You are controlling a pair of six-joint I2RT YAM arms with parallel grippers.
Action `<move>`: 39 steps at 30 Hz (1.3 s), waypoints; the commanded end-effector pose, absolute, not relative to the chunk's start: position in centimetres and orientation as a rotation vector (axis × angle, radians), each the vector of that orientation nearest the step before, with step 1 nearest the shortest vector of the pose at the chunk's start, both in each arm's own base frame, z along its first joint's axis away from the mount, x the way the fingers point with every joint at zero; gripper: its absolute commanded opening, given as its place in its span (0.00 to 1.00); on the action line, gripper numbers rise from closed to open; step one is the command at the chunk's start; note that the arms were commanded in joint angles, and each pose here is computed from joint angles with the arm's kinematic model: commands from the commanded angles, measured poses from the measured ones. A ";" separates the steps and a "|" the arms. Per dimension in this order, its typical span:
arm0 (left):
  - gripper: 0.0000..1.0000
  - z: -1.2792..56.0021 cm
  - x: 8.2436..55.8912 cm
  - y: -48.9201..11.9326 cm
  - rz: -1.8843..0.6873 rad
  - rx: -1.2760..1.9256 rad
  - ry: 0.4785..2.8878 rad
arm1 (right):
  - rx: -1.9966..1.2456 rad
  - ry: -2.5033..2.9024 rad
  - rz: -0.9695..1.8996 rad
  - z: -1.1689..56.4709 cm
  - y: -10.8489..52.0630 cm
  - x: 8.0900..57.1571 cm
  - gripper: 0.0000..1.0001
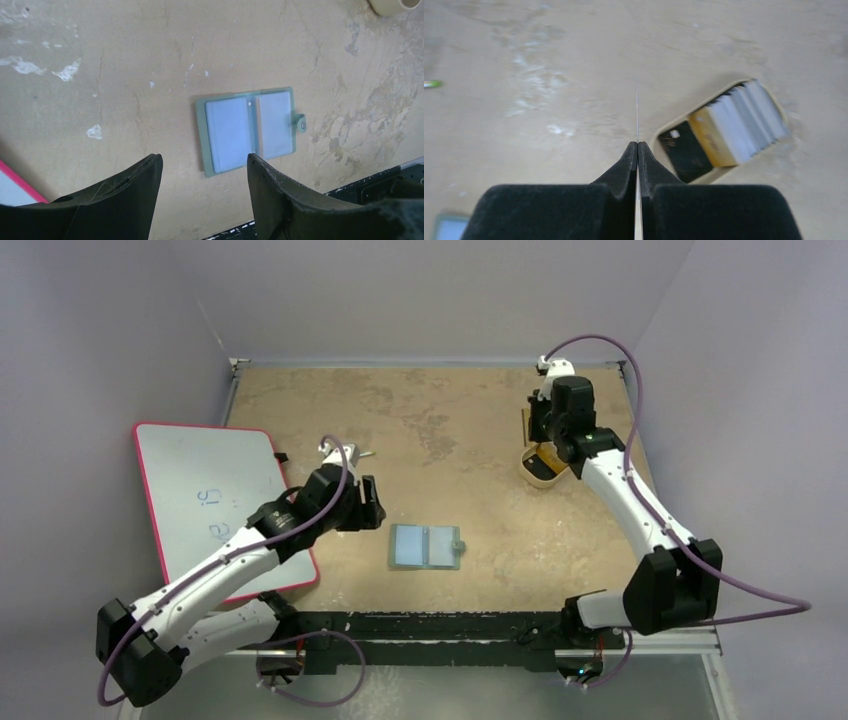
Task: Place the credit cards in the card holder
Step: Pick up the credit card from the storage box, then insert the credit card into the card holder.
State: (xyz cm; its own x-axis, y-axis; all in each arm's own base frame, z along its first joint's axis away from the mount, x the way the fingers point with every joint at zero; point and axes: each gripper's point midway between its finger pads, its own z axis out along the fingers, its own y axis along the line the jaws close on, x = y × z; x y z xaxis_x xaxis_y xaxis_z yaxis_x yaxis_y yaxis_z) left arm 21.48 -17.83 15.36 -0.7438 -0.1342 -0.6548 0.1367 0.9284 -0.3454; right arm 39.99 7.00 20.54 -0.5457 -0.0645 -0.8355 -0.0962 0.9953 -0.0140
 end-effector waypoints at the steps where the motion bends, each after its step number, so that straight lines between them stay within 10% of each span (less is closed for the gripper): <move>1: 0.62 13.4 21.4 -19.8 -0.616 -0.095 2.421 | -0.141 2.064 0.326 24.1 13.0 38.8 0.00; 18: 0.57 7.6 21.5 -18.7 -0.688 -0.290 2.483 | -0.221 2.130 1.069 19.2 29.2 29.0 0.00; 39: 0.48 4.1 20.8 -21.6 -0.903 -0.269 2.507 | -0.073 2.278 1.212 12.0 29.5 23.7 0.00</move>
